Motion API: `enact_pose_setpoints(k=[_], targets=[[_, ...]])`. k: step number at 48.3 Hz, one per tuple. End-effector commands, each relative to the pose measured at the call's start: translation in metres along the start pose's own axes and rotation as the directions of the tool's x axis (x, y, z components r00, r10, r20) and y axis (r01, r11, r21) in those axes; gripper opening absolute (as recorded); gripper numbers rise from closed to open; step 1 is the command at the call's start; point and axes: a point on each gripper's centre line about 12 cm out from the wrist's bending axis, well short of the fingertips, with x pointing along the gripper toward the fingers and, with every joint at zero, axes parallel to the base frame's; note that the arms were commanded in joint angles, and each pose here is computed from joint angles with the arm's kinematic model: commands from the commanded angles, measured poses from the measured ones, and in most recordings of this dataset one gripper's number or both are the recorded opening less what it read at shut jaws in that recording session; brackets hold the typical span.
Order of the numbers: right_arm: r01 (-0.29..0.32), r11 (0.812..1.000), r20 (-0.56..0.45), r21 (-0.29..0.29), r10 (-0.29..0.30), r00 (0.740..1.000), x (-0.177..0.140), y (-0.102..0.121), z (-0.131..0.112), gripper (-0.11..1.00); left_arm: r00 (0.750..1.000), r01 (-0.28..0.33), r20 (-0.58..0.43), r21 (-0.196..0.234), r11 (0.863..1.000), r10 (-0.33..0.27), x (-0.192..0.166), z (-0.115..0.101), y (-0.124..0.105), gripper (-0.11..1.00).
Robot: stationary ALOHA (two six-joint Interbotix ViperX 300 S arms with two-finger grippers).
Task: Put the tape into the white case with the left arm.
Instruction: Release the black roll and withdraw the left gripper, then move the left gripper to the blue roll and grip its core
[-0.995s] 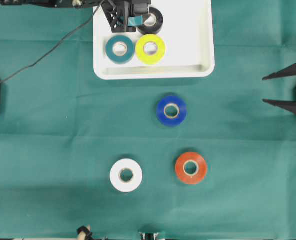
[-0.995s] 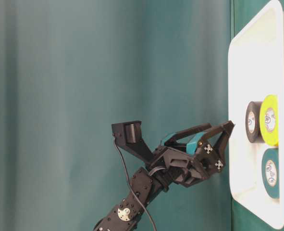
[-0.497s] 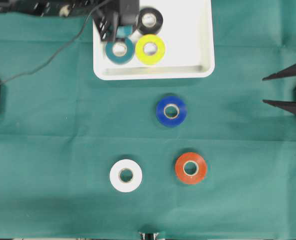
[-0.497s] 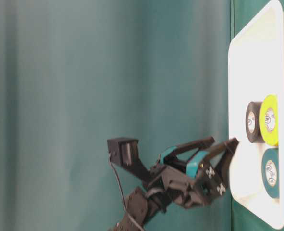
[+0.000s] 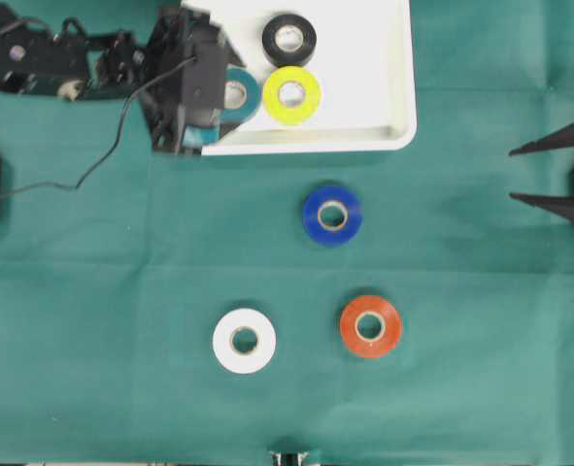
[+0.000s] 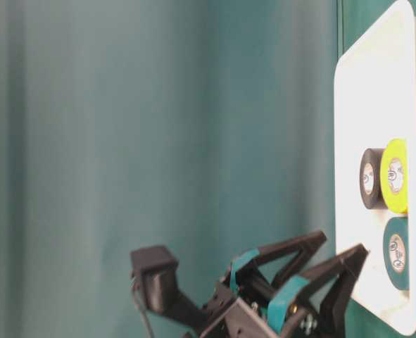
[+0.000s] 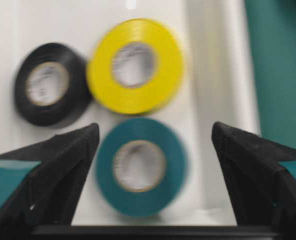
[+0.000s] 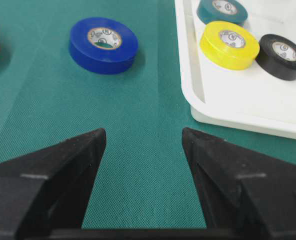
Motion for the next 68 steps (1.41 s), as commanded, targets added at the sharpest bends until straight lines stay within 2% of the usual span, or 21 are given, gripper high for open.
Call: enact_pose_setpoints(k=[1,18,33,48,58,68], targets=[[0.0,1.0,0.015,0.001,0.0,1.0,0.001,0.0,0.005,0.99,0.999,0.004,0.053,-0.018,1.0,-0.004,-0.013,0.012,-0.007,0.95],[-0.001,1.0,0.014,0.001,0.001,1.0,0.001,0.0,0.005,0.99,0.992,0.109,0.071,-0.115,0.987,-0.102,-0.03,0.009,-0.053,0.95],[0.001,1.0,0.015,0.002,-0.001,1.0,0.001,-0.001,0.005,0.99,0.983,0.171,0.091,-0.166,0.971,-0.158,-0.045,0.006,-0.078,0.95],[0.001,1.0,0.014,0.002,-0.001,1.0,0.001,-0.001,0.005,0.99,0.982,0.171,0.106,-0.171,0.97,-0.155,-0.046,0.006,-0.078,0.95],[-0.001,1.0,0.014,0.001,0.001,1.0,0.001,0.0,0.005,0.99,0.978,0.167,0.156,-0.169,0.971,-0.141,-0.038,0.016,-0.078,0.95],[0.001,1.0,0.014,0.002,-0.001,1.0,0.001,-0.001,0.005,0.99,0.976,0.177,0.156,-0.16,0.971,-0.152,-0.023,0.027,-0.083,0.95]])
